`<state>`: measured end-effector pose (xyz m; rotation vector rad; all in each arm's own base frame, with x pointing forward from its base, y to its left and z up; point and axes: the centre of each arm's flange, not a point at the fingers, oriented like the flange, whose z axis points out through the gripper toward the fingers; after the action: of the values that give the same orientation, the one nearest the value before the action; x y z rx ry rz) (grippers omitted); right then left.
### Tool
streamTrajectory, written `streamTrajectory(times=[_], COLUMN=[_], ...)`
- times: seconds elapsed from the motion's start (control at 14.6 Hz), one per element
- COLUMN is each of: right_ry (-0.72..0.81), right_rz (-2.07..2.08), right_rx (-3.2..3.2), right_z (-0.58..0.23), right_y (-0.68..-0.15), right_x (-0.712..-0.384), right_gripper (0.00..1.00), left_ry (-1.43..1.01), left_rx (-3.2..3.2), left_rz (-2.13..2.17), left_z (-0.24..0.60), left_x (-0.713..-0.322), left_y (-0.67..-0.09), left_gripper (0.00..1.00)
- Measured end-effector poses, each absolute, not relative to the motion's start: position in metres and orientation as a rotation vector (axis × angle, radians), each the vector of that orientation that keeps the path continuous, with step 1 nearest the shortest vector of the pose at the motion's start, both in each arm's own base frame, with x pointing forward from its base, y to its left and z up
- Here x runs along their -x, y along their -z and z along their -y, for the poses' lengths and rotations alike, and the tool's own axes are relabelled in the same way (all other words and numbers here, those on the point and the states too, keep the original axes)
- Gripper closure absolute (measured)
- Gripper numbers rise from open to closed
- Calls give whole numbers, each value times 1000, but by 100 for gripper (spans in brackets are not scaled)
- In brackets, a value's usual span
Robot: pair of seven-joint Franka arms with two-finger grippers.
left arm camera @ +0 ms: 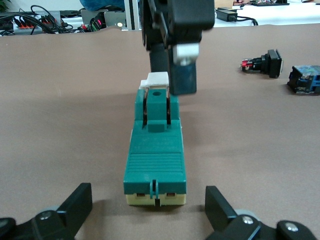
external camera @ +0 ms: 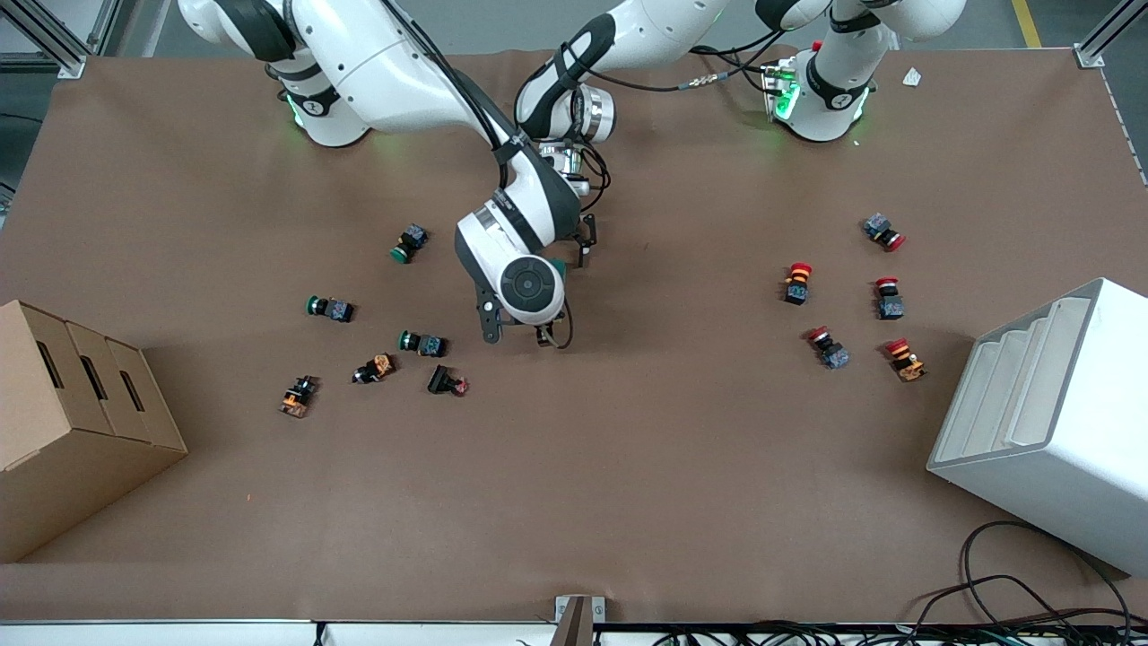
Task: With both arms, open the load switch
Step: 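Lower the left gripper onto the switch while the right gripper reaches the handle, then press the white handle down into the switch with the right gripper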
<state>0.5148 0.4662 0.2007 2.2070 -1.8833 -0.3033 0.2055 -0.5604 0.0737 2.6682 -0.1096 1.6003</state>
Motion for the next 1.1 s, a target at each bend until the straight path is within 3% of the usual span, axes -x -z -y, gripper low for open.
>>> streamTrajectory(times=[1.1], right_ry=[397], right_rz=[1802], right_rx=[-2103], right_z=[-470], right_y=[-212], right_x=[-499], right_gripper=[0], left_ry=[-1608], left_rx=[-2662], left_rz=[107], left_z=[560], left_x=[-205], left_y=[-73], left_gripper=[0])
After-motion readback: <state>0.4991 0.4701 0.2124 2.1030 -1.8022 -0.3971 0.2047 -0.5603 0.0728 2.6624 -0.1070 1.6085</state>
